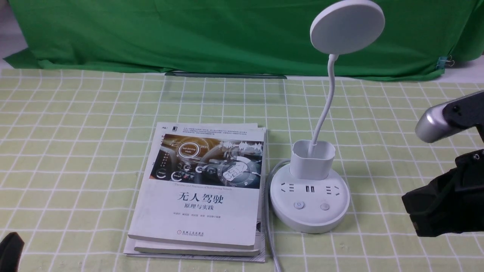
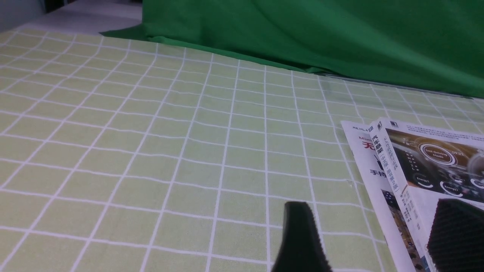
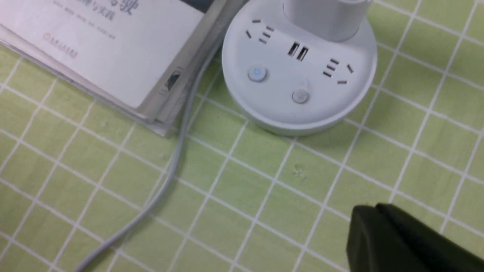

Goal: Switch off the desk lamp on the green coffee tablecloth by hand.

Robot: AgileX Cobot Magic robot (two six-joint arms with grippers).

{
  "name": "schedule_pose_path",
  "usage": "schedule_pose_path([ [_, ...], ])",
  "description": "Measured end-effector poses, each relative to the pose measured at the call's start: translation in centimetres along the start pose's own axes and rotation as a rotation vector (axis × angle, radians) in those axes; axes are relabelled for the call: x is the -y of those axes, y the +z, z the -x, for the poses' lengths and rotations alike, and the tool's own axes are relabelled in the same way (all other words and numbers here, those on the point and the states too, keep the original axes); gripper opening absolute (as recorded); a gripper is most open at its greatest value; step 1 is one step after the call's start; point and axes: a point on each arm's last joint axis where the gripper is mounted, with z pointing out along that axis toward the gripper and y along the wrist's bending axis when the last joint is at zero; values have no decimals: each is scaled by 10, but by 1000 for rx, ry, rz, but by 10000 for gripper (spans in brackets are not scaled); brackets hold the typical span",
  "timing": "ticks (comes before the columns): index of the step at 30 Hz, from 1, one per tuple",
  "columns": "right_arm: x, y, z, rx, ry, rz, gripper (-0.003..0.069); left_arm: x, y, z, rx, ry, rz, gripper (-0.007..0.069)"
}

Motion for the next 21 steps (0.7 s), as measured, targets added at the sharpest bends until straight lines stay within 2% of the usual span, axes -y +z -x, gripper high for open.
schedule_pose_path([
  [4,10,-7,-17,154,-13,-55,41,0,0,0,0,0,0,410],
  [8,27,-6,-67,350,50,-183,41,0,0,0,0,0,0,410],
  [9,26,-8,-67,362,49,-185,41,0,0,0,0,0,0,410],
  [12,30,-4,-119,497,115,-305,41,0,0,0,0,0,0,410],
  [16,28,12,-165,567,144,-392,41,0,0,0,0,0,0,410],
  [21,24,22,-186,619,129,-432,41,0,0,0,0,0,0,410],
])
